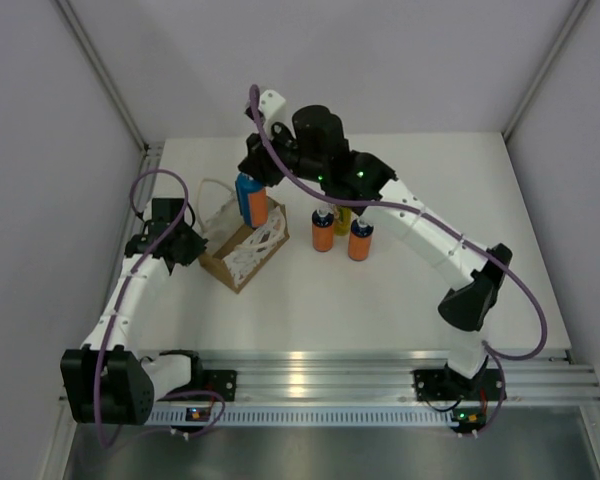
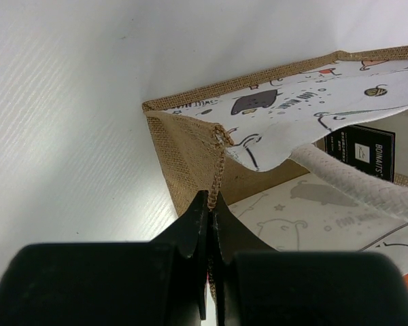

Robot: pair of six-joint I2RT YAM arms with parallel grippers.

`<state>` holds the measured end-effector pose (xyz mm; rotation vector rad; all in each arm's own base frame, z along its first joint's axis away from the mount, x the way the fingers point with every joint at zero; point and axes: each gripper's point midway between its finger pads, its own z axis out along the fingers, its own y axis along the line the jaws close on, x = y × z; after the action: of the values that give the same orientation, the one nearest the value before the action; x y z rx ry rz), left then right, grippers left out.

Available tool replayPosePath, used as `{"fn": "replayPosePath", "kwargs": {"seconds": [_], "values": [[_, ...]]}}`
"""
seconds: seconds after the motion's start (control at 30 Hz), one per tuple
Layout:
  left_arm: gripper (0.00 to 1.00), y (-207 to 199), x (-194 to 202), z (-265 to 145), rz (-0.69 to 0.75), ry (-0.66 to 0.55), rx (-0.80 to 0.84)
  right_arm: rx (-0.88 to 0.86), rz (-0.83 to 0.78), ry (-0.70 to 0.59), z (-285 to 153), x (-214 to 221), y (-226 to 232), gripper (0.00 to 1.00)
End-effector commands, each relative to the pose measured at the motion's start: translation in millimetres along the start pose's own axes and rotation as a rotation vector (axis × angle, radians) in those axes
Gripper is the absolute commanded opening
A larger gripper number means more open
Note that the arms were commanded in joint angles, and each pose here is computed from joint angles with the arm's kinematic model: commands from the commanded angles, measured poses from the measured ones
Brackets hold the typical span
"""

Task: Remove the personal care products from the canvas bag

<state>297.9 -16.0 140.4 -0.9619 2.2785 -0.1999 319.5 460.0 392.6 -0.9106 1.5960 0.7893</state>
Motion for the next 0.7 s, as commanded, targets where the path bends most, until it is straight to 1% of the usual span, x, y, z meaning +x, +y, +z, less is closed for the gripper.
{"fn": "replayPosePath", "kwargs": {"seconds": [0.0,0.2,0.23,0.3,0.33,0.4,0.43,0.5,0.53,0.57,0.63,0.67], "values": [[0.0,8,12,-5,-0.004,0.039,-0.008,0.069,-0.011,-0.261,-71,-102,-12,0.0],[0.0,6,12,-8,-0.006,0.037,0.003,0.145,-0.013,-0.257,-96,-99,-28,0.0],[0.0,6,12,-8,-0.006,0.038,0.004,0.153,-0.013,-0.242,-97,-93,-30,0.0],[0.0,5,11,-8,-0.002,0.04,0.006,0.172,-0.011,-0.25,-108,-94,-33,0.0],[0.0,4,12,-7,0.0,0.043,0.008,0.175,-0.009,-0.229,-107,-85,-35,0.0],[0.0,3,12,-6,0.006,0.049,0.009,0.193,-0.009,-0.235,-118,-85,-36,0.0],[0.0,3,12,-6,0.009,0.051,0.011,0.197,-0.005,-0.205,-116,-71,-38,0.0],[0.0,2,11,-6,0.014,0.053,0.011,0.21,-0.004,-0.206,-125,-68,-38,0.0],[0.0,2,11,-6,0.014,0.053,0.011,0.212,0.001,-0.175,-120,-52,-39,0.0],[0.0,1,11,-6,0.014,0.052,0.012,0.212,-0.033,-0.172,-122,-48,-39,0.0],[0.0,1,12,-5,0.014,0.057,0.011,0.208,-0.038,-0.173,-124,-31,-38,0.0],[0.0,1,12,-6,0.014,0.057,0.013,0.211,-0.041,-0.188,-130,-31,-38,0.0]]}}
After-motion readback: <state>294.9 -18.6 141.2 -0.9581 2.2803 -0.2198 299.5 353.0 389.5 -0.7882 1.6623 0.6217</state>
